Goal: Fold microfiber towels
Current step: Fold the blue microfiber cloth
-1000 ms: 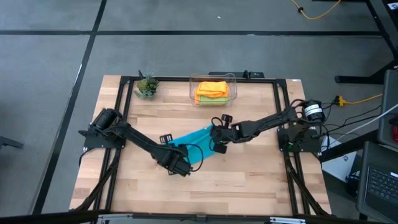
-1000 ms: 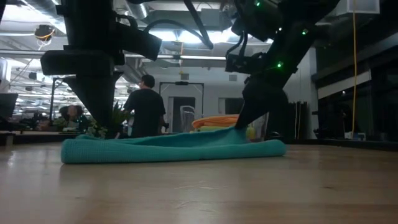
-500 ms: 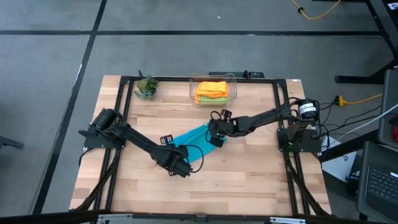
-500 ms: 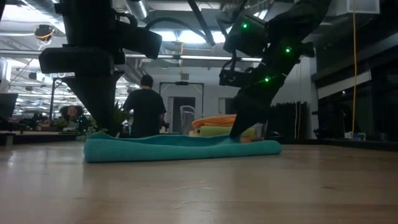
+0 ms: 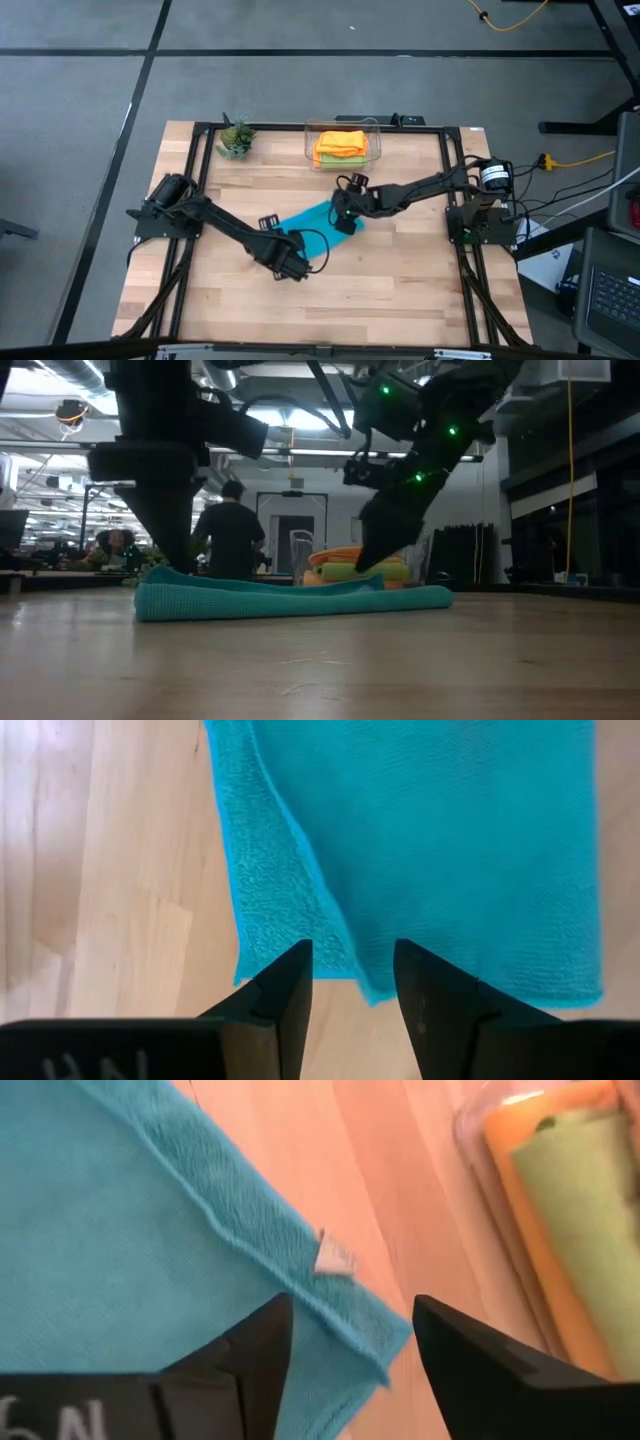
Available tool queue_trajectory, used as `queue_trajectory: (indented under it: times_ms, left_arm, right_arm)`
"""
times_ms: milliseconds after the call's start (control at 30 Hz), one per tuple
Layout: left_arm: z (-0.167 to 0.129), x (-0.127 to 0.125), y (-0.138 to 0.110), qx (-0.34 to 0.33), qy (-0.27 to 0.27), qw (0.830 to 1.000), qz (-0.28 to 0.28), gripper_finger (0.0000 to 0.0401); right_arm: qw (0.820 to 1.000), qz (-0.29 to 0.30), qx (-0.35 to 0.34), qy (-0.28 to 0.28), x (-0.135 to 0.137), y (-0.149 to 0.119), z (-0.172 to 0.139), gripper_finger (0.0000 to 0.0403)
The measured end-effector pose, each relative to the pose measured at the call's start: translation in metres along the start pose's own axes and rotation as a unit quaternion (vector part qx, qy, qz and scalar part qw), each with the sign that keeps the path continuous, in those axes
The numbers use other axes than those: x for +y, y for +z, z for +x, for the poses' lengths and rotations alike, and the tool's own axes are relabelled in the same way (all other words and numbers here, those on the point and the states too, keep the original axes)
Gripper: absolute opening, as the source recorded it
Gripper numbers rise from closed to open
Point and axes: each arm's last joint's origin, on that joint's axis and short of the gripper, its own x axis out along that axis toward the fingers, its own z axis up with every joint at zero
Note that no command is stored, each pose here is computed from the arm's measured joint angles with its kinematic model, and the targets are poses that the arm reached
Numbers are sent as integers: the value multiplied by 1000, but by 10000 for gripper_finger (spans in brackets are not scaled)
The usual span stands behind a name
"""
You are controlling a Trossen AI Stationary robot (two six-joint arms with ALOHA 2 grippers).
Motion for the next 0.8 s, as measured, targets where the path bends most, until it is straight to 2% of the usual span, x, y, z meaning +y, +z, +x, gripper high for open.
queue_trajectory:
  times_ms: [267,567,667,800]
  left_arm:
    - [20,14,1,65,-23,997,-38,135]
    - [28,18,0,62,-16,998,-26,127]
    - [28,19,-1,66,-10,998,-24,94]
    - [27,21,-3,76,3,997,-18,19]
  right_arm:
    - [1000,6,16,-1,-1,15,-10,217]
    - [1000,4,20,4,-1,15,-11,218]
    - [1000,4,20,4,-1,15,-11,218]
    - [1000,4,20,4,-1,15,-11,218]
